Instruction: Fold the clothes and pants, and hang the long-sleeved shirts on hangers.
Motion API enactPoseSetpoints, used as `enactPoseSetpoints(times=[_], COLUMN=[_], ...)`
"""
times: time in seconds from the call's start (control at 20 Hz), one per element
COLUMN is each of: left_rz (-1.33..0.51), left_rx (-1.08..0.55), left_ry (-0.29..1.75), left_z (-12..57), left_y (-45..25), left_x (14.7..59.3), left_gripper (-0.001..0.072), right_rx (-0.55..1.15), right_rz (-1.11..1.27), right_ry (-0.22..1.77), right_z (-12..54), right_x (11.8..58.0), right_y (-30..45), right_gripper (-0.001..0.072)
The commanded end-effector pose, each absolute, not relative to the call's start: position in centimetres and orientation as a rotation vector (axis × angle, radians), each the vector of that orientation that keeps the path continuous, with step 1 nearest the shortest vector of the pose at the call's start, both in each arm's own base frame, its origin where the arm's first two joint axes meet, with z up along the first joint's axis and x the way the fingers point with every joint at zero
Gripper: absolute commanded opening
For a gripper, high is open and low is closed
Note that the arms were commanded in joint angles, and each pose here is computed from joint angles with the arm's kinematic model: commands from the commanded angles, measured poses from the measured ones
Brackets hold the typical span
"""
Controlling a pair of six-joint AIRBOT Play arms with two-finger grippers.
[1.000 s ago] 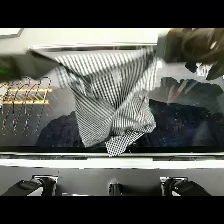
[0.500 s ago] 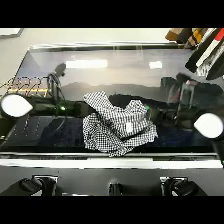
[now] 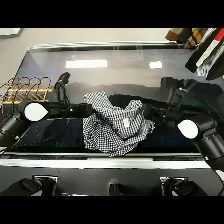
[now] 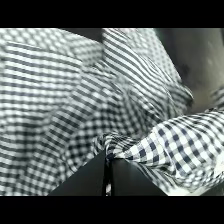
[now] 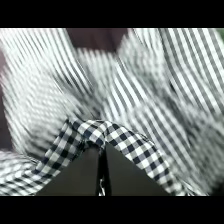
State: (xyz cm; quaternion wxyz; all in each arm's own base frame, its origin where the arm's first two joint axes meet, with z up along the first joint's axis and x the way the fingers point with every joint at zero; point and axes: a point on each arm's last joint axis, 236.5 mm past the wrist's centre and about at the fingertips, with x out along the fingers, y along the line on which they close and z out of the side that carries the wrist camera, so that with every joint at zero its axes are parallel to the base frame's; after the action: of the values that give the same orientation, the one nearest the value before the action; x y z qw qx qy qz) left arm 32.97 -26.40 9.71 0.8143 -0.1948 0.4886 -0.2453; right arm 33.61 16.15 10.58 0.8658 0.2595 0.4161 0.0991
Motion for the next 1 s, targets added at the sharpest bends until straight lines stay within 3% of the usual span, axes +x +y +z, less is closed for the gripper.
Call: enactPoseSetpoints(times=[0.0, 0.15, 0.35, 0.6, 0.65, 0.75, 0.95], left_rz=[-0.441, -0.445, -0.292, -0.211, -0.198, -0.161, -0.100], left_rx=[-0.449, -0.458, -0.486, -0.454, -0.457, -0.465, -0.409], left_ry=[0.997, 0.951, 1.013, 1.068, 1.078, 1.102, 1.108], left_z=[10.5, 12.6, 11.3, 9.8, 9.7, 9.4, 10.2], left_y=[-24.7, -24.4, -21.5, -19.0, -18.5, -17.1, -11.2], left_x=[34.9, 35.7, 35.9, 35.6, 35.6, 35.4, 34.8], left_gripper=[0.0014, 0.0014, 0.0014, 0.0024, 0.0101, 0.0460, 0.0482], right_rx=[0.584, 0.512, 0.356, 0.354, 0.366, 0.416, 0.424], right_rz=[0.248, 0.256, 0.177, 0.191, 0.187, 0.192, 0.199], right_ry=[0.672, 0.681, 0.877, 0.942, 0.955, 0.945, 0.901], right_z=[16.5, 18.4, 13.1, 8.7, 7.9, 7.7, 9.1], right_x=[36.9, 36.4, 33.3, 32.7, 32.9, 33.2, 34.0], right_y=[16.5, 16.1, 14.9, 19.8, 20.8, 22.1, 22.3], right_gripper=[0.0029, 0.0029, 0.0029, 0.0029, 0.0029, 0.0029, 0.0029])
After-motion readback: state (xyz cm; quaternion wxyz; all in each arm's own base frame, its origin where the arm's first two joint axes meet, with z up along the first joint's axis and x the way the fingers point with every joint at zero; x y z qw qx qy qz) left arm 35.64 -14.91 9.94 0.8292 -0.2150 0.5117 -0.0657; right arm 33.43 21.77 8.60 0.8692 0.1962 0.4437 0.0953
